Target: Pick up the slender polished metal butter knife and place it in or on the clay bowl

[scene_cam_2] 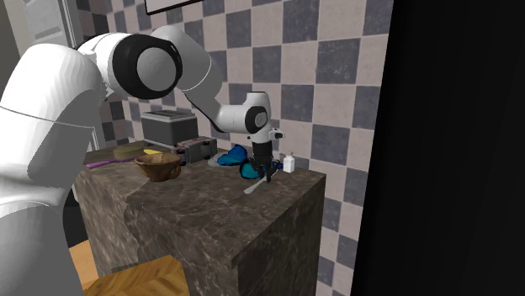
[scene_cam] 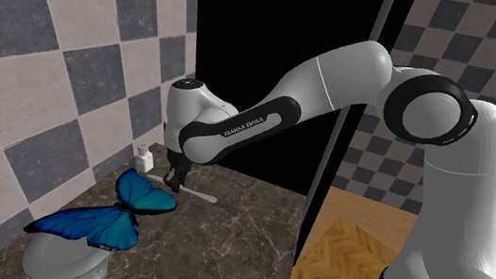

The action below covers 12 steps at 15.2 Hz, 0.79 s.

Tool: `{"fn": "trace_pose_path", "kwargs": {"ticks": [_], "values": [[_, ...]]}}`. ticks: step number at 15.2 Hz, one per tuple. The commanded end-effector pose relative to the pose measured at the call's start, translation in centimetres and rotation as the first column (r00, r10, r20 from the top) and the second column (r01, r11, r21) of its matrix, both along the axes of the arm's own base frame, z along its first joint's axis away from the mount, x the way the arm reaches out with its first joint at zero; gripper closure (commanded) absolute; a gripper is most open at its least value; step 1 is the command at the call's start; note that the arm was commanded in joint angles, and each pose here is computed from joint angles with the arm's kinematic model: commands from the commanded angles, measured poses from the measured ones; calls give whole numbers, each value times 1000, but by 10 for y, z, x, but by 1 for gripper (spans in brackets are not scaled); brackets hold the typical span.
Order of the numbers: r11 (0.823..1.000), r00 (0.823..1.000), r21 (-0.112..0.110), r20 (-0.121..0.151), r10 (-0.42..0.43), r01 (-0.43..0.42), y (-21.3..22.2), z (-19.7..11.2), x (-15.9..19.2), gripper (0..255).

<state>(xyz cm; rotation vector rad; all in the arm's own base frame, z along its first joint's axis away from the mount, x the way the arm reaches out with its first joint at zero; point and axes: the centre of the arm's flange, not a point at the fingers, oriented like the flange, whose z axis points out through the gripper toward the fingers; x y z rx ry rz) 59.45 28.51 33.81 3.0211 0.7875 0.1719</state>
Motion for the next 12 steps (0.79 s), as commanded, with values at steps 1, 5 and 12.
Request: {"fn": "trace_pose_path", "kwargs": {"ticks": [1, 5, 12], "values": [[1000, 1000, -9, -11, -8, 8, -5, -6, 0, 255], [1000, 1000, -9, -11, -8, 8, -5, -6, 3, 255], [1000, 1000, -9, -11, -8, 8, -8, 24, 5, 255]]}}
